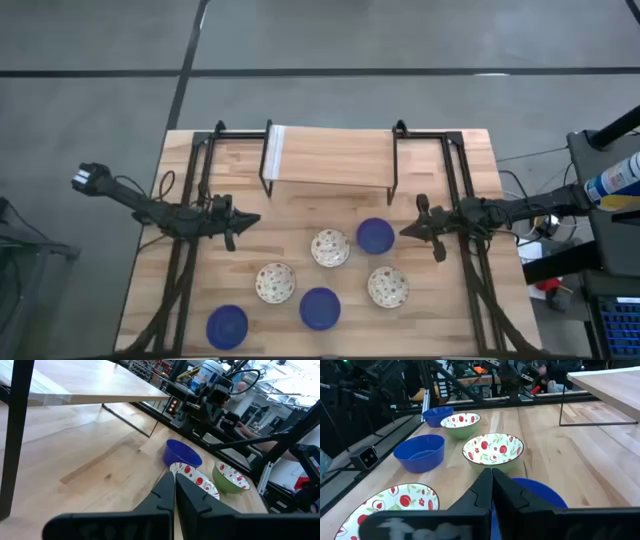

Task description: Pick & Place Mini bowls

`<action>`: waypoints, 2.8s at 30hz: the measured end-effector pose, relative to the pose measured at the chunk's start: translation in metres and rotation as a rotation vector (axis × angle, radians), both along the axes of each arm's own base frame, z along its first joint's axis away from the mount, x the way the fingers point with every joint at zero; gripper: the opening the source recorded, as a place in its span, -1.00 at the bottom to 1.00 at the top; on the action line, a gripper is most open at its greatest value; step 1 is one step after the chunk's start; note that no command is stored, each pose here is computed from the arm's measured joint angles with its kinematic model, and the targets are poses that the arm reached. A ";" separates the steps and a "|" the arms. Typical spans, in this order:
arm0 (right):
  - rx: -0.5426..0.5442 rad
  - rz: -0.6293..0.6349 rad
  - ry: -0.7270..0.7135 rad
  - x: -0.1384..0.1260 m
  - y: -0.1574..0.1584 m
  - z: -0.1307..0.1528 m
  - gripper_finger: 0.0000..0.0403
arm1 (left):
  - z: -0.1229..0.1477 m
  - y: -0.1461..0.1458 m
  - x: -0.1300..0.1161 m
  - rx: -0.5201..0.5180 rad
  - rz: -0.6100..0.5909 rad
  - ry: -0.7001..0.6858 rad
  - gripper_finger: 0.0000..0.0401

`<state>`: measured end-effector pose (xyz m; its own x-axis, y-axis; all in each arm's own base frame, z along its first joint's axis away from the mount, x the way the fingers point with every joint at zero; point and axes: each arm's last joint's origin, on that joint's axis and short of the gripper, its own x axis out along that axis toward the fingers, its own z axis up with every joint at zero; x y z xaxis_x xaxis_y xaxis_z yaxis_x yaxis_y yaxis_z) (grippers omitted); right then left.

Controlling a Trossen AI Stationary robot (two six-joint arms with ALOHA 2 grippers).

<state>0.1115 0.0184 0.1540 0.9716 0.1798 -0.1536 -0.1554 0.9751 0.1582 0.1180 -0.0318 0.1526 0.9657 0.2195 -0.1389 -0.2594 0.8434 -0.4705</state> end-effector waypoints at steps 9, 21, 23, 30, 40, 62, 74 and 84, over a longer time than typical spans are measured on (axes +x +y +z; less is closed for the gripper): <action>0.000 0.000 0.001 0.000 0.000 0.000 -0.96 | 0.000 0.000 0.000 0.000 -0.001 0.000 -0.95; 0.000 0.000 0.000 0.000 0.000 0.000 -0.96 | 0.000 0.000 0.000 0.000 -0.001 0.000 -0.95; 0.000 0.000 0.000 0.000 0.000 0.000 -0.96 | 0.000 0.000 0.000 0.000 -0.001 0.000 -0.95; 0.000 0.000 0.001 0.000 0.000 0.000 -0.96 | 0.000 0.000 0.000 0.000 -0.001 0.000 -0.95; 0.000 0.000 0.000 0.000 0.000 0.000 -0.96 | 0.000 0.000 0.000 0.000 -0.001 0.000 -0.95; 0.099 -0.013 -0.005 0.000 0.000 0.002 -0.96 | 0.000 0.000 0.000 0.000 0.000 0.001 -0.95; 0.190 0.034 0.022 0.001 0.002 0.002 -0.96 | 0.005 0.000 0.001 -0.124 0.023 -0.071 -0.95; 0.265 0.216 0.122 0.001 0.014 -0.003 -0.96 | 0.014 0.001 0.001 -0.291 0.071 -0.203 -0.95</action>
<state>0.1127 0.0324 0.1505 0.8843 0.4281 -0.1862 -0.3180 0.8444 0.4311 0.1188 -0.0308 0.1668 0.9637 0.2666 -0.0127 -0.1894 0.6497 -0.7362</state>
